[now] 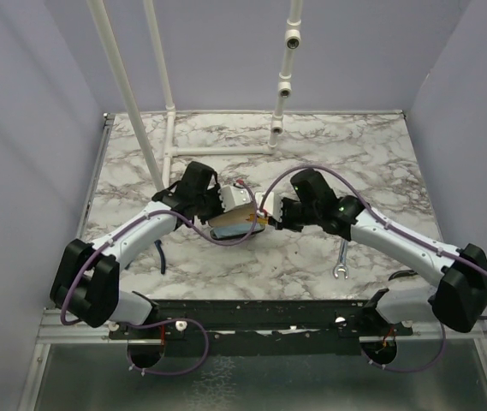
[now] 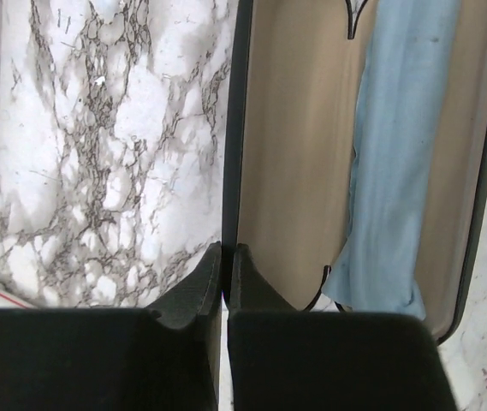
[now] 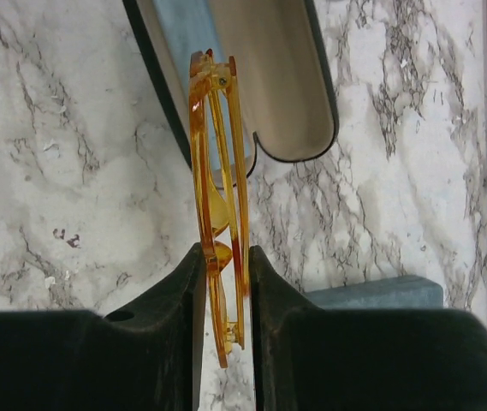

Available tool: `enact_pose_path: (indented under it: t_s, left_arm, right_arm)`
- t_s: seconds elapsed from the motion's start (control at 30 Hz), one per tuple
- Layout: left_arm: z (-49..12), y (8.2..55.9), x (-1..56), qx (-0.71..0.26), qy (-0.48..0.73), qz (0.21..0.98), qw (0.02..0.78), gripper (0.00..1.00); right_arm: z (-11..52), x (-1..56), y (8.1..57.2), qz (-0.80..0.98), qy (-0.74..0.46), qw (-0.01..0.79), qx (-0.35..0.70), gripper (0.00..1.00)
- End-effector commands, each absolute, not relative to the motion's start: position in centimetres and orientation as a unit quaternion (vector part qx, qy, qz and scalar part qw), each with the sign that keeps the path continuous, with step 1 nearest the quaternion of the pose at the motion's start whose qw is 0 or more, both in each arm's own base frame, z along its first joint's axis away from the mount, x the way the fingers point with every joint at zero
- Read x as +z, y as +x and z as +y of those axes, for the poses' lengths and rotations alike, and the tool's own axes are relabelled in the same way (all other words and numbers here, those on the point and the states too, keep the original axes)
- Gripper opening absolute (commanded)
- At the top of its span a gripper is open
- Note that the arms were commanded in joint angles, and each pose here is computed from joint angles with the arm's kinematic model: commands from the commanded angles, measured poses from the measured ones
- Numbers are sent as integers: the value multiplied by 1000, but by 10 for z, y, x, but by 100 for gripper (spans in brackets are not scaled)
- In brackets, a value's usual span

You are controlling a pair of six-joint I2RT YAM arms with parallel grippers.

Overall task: Organize the sunglasses
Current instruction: Adjust the sunglasses case at the center of the board.

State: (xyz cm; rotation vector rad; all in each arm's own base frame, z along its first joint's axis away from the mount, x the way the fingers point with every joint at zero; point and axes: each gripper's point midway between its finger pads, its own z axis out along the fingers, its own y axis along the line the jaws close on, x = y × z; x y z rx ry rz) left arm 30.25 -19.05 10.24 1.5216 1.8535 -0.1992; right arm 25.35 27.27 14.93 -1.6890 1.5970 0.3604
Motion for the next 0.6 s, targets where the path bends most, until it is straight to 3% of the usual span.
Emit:
enact_pose_path:
  t_s: [0.0,0.23,0.57]
  left_arm:
    - [-176,294,105,-39,654,683,322,0]
    - [-170,281,104,-16,716,614,333,0]
    - [-221,266,118,-16,691,562,454,0]
  right_arm:
    - [248,144,242,632,-665,383,106,22]
    - [238,142,244,640,-648,404,82,19]
    - [245,140,219,606,-681,407,63,18]
